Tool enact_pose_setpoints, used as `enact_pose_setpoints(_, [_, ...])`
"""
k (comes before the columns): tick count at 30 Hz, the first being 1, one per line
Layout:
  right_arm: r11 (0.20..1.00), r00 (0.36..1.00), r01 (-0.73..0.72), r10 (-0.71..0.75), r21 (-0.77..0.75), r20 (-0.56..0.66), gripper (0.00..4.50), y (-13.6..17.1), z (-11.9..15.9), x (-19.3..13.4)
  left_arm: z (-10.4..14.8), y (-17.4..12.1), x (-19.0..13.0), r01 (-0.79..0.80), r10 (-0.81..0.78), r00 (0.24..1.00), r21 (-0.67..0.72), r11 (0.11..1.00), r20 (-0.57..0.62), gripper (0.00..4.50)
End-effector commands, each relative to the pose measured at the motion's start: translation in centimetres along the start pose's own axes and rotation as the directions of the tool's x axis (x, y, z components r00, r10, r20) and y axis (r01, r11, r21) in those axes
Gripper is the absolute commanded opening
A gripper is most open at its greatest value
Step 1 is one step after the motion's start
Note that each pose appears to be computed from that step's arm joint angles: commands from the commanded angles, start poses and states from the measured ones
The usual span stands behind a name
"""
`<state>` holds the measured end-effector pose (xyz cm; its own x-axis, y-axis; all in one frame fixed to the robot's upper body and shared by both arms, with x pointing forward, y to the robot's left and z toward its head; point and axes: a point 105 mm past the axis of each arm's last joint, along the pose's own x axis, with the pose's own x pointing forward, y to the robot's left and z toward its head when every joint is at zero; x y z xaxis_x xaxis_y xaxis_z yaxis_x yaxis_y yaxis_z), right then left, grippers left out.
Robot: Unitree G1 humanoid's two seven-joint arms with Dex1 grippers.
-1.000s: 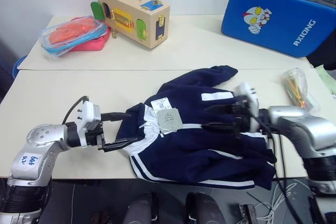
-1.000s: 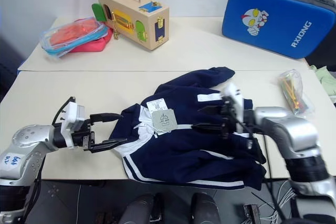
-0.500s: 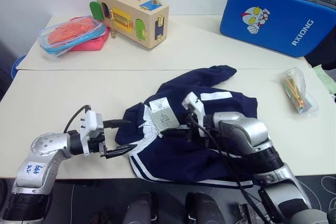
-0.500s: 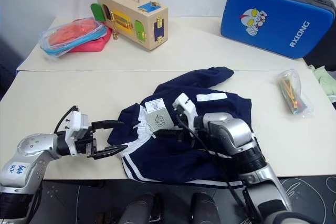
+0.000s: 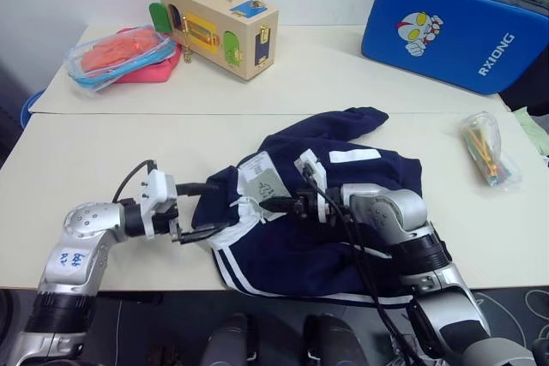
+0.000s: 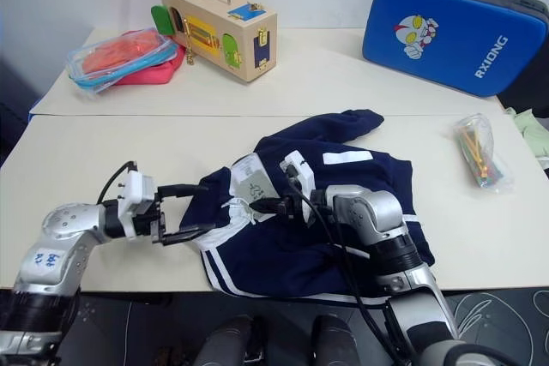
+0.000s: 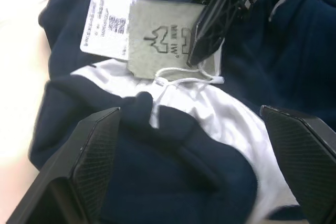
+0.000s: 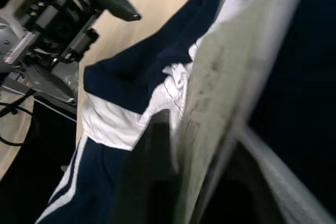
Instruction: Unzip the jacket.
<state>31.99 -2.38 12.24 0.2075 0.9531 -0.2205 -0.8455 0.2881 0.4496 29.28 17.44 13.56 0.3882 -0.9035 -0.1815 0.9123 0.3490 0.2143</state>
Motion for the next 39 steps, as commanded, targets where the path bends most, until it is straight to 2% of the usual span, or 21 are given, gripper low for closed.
enact_pose_setpoints(1, [1.0,0.999,0.013,-0.013,-0.013,0.036,0.01,0.1,0.7,-1.1,-0.1,1.2,1.3,0.036,-0.036,0.999,0.042,0.998,-0.011,4.5])
enact_pose_setpoints(5, [1.0,0.999,0.004,-0.004,-0.008,0.045,0.01,0.8,0.6,-1.5,-0.3,2.7,3.1,0.074,-0.074,0.997,0.06,0.995,0.0,4.5])
enact_pose_setpoints(13, [0.999,0.995,0.043,-0.043,0.001,0.088,0.01,1.0,0.5,-1.5,-1.7,1.7,5.9,0.249,-0.248,0.968,0.003,0.969,-0.029,4.5])
enact_pose_setpoints(20, [0.998,0.987,0.066,-0.063,-0.018,0.145,0.01,1.2,1.1,-2.4,-4.7,2.4,6.4,0.18,-0.176,0.973,0.013,0.984,-0.149,4.5])
enact_pose_setpoints(25, [0.996,0.983,0.087,-0.081,-0.029,0.167,0.01,1.3,1.8,-4.9,-7.0,1.2,6.1,0.212,-0.222,0.95,-0.066,0.975,-0.222,4.5])
enact_pose_setpoints(29, [0.985,0.973,0.17,-0.162,-0.034,0.161,0.01,0.3,2.1,-8.3,-8.8,-0.3,5.0,0.244,-0.285,0.916,-0.173,0.954,-0.281,4.5])
enact_pose_setpoints(39, [0.934,0.913,0.357,-0.345,-0.018,0.219,0.01,-1.9,2.1,-13.8,-10.5,-0.7,3.8,0.173,-0.239,0.917,-0.221,0.96,-0.319,4.5])
